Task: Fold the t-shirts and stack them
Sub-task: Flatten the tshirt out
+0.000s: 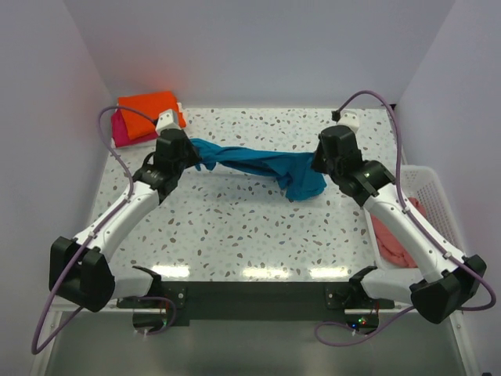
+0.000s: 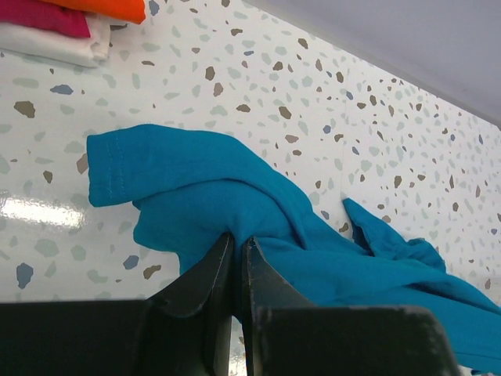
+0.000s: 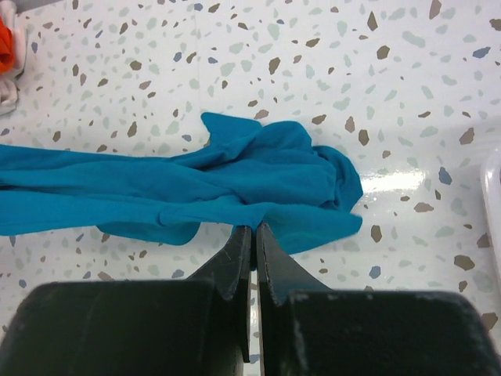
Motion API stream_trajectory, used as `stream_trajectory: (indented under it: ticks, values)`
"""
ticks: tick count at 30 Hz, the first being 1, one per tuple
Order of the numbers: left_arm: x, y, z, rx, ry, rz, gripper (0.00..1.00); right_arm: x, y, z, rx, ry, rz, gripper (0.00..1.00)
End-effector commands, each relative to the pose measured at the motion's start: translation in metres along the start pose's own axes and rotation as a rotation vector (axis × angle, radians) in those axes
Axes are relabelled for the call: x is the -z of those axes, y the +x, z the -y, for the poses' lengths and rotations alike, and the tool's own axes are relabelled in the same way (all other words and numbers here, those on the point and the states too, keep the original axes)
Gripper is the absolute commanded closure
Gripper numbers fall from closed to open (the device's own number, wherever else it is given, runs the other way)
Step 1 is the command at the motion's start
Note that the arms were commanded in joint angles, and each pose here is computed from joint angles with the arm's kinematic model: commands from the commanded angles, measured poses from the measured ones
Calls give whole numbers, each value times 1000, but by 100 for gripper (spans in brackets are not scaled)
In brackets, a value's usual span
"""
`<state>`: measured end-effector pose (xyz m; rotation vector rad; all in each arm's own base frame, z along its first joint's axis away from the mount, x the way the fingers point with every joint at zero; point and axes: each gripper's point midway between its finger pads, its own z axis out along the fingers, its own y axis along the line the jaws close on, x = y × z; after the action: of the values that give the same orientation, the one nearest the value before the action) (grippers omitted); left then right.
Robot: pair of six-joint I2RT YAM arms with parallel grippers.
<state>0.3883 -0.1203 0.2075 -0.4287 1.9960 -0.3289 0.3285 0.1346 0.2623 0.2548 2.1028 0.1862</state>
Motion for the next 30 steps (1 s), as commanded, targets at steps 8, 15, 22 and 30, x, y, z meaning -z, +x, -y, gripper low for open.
stream_trajectory:
  ticks: [8, 15, 22, 30]
  values:
    - [20, -45, 0, -9, -4, 113, 100, 23, -45, 10, -24, -12, 106, 100]
    - [19, -41, -10, -16, -24, 97, 100, 14, -47, 9, -15, -21, 89, 100]
    - [7, 10, -22, 7, -8, -23, 91, -17, -17, 5, 14, -22, 2, 100]
    - [-8, 36, -27, 16, -8, -95, 47, -58, 2, 20, 13, 23, -83, 100]
